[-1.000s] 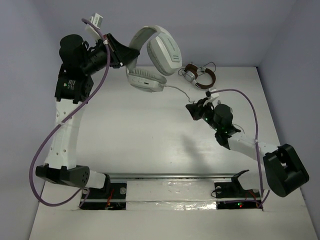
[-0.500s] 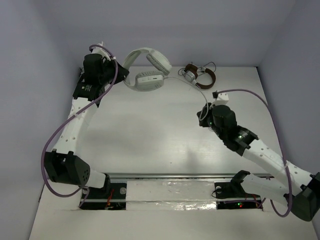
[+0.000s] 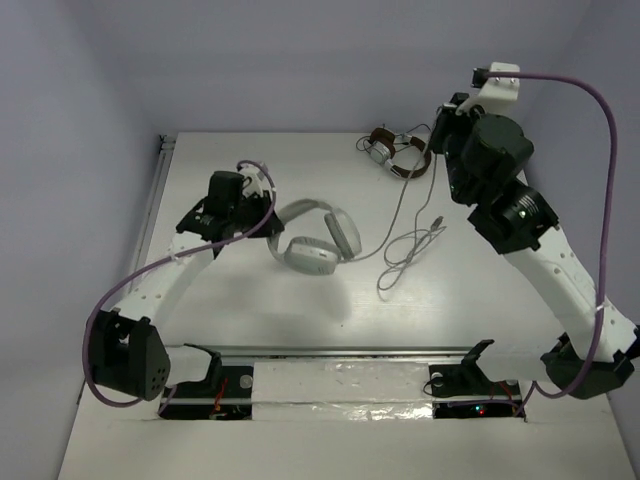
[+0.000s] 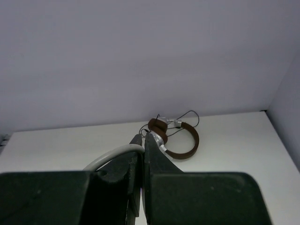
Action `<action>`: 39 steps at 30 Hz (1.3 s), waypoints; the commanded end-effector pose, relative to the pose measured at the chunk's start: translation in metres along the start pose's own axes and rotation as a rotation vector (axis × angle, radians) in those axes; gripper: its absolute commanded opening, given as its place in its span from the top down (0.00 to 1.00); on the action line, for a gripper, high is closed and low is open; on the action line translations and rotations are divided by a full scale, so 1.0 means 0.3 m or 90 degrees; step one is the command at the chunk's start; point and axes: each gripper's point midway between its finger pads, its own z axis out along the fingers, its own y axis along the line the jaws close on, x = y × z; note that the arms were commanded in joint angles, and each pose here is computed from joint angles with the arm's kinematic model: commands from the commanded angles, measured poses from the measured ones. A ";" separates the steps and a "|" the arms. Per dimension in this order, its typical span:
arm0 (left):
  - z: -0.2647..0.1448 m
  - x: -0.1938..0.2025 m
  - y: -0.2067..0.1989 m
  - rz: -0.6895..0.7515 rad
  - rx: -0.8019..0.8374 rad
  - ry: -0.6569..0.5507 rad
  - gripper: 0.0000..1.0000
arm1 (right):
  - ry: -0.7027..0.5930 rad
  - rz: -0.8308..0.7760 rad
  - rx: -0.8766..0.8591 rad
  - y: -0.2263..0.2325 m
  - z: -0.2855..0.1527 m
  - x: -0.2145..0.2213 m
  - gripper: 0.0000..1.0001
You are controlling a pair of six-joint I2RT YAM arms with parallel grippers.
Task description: Wrap the headphones
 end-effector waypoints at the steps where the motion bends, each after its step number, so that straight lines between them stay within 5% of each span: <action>1: -0.043 0.053 -0.157 0.062 0.124 0.004 1.00 | -0.035 -0.071 0.015 0.003 0.034 -0.097 1.00; 12: -0.080 0.313 -0.389 0.181 0.300 0.123 1.00 | -0.005 -0.159 0.004 0.105 0.231 -0.052 1.00; 22: -0.269 0.207 -0.554 0.195 0.443 0.036 1.00 | 0.097 -0.147 0.017 -0.014 0.360 0.246 1.00; 39: -0.476 0.055 -0.754 0.180 0.634 -0.051 1.00 | 0.209 -0.071 -0.092 0.007 0.231 0.606 1.00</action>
